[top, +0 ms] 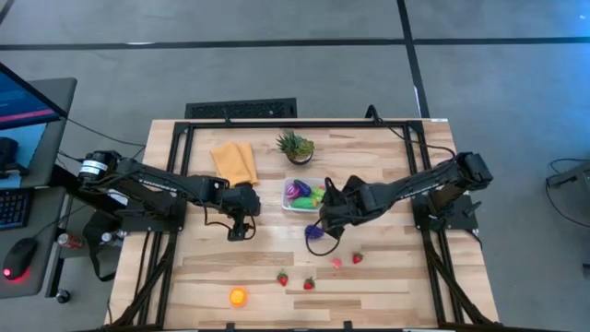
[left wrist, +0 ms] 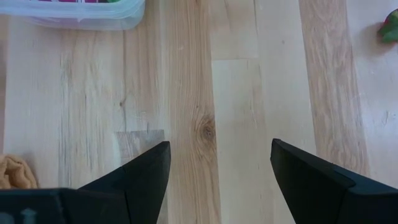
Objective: Pick and placing Produce into tupperware
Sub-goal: Put the brown kiwi into the transparent container
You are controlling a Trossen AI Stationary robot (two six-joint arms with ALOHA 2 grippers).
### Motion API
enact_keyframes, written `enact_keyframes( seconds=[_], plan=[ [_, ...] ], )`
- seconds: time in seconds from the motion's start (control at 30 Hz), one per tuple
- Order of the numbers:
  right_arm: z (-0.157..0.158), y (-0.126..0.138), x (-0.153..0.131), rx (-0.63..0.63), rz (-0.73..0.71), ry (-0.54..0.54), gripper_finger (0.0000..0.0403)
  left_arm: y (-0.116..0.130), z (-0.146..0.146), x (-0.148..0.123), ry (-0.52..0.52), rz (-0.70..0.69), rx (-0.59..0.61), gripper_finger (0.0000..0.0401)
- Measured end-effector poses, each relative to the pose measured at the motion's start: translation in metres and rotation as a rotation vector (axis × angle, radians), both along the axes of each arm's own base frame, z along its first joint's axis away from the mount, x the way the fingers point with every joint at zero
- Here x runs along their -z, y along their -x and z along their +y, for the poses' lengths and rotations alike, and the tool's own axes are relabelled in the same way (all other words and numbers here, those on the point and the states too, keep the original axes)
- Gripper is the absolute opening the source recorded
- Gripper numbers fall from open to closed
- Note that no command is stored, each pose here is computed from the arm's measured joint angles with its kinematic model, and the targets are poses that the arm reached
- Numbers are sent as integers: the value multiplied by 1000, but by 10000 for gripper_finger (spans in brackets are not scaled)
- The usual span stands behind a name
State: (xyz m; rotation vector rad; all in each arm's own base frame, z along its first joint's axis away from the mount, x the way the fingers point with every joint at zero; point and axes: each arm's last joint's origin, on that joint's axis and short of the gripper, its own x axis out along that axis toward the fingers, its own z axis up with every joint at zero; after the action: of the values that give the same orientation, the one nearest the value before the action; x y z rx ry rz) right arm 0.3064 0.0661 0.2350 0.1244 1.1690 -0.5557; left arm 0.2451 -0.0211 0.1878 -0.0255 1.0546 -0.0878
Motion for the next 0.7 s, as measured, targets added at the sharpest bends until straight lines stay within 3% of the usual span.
enact_keyframes(
  seconds=[0.43, 0.7],
  plan=[
    [-8, -19, -4, -12, -168, 115, 245, 0, 0, 0, 4, 1, -8, 265],
    [-10, -16, 18, -13, -184, 115, 245, -2, 0, -1, -5, -23, -12, 265]
  ],
)
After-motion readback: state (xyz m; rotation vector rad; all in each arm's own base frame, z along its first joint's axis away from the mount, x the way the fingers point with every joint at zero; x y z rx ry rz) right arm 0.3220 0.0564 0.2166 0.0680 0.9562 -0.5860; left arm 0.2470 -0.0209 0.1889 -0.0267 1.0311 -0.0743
